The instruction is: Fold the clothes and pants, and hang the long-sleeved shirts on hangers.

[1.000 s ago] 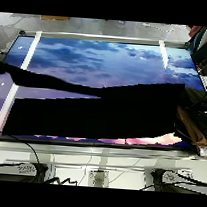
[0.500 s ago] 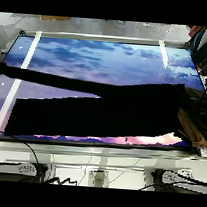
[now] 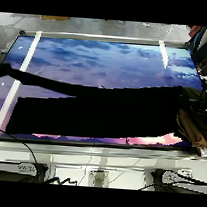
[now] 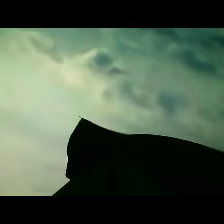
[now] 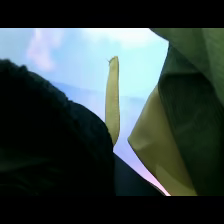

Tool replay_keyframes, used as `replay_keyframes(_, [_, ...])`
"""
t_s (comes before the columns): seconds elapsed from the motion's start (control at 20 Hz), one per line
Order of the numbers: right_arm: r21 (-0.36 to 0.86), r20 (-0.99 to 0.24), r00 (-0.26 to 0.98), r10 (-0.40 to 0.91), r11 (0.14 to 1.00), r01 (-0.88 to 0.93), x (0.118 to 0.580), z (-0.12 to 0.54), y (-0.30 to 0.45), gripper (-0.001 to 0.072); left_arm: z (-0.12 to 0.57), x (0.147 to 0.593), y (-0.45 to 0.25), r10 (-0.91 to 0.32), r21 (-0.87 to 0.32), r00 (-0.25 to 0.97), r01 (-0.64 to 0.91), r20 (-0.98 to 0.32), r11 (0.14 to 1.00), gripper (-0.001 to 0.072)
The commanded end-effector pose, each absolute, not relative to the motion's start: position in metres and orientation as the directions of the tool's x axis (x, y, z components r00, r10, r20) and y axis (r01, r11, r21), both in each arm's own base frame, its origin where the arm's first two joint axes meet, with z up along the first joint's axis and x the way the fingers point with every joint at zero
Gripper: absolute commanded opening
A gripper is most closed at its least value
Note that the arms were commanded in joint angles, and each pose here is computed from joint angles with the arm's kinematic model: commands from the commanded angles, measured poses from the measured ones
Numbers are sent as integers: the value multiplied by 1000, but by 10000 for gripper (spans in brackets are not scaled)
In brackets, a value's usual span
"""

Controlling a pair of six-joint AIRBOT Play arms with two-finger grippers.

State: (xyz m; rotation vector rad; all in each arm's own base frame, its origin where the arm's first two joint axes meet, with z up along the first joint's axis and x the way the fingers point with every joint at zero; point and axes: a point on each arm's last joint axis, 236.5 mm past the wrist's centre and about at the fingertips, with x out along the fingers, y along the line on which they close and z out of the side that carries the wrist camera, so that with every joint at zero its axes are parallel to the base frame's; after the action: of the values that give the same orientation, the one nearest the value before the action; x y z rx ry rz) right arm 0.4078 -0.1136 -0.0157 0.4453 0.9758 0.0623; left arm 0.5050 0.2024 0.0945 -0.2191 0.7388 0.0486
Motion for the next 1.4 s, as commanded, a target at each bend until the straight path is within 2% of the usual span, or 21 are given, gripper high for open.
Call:
replay_keyframes(0.0, [379, -787, 572, 232, 913, 150, 409, -15, -117, 28, 189, 513, 226, 115, -79, 874, -172, -472, 982, 11])
replay_keyframes(0.1, [382, -784, 575, 234, 912, 150, 410, -14, -117, 28, 238, 510, 239, 202, -36, 917, -227, -345, 973, 11])
replay_keyframes(0.2, [392, -780, 576, 244, 908, 148, 411, -13, -115, 28, 253, 507, 240, 221, -25, 925, -240, -308, 970, 11])
replay_keyframes(0.5, [448, -781, 536, 320, 886, 123, 401, -13, -96, 28, 195, 505, 237, 174, 7, 862, -194, -477, 981, 11])
replay_keyframes(0.65, [453, -782, 529, 329, 884, 119, 399, -13, -94, 28, 167, 503, 229, 120, -22, 823, -159, -555, 987, 11])
replay_keyframes(0.8, [452, -783, 529, 329, 884, 119, 399, -14, -95, 28, 138, 478, 222, 94, 19, 724, -110, -684, 994, 9])
replay_keyframes(0.9, [451, -783, 528, 329, 885, 118, 399, -14, -95, 28, 109, 449, 217, 69, 36, 595, -67, -800, 997, 9])
replay_keyframes(1.0, [450, -783, 528, 328, 885, 117, 399, -14, -95, 28, 84, 424, 206, 13, -1, 474, -29, -880, 1000, 9])
replay_keyframes(1.35, [443, -788, 525, 323, 889, 116, 398, -15, -96, 28, 7, 415, 197, -114, -126, 290, -23, -950, 992, 11])
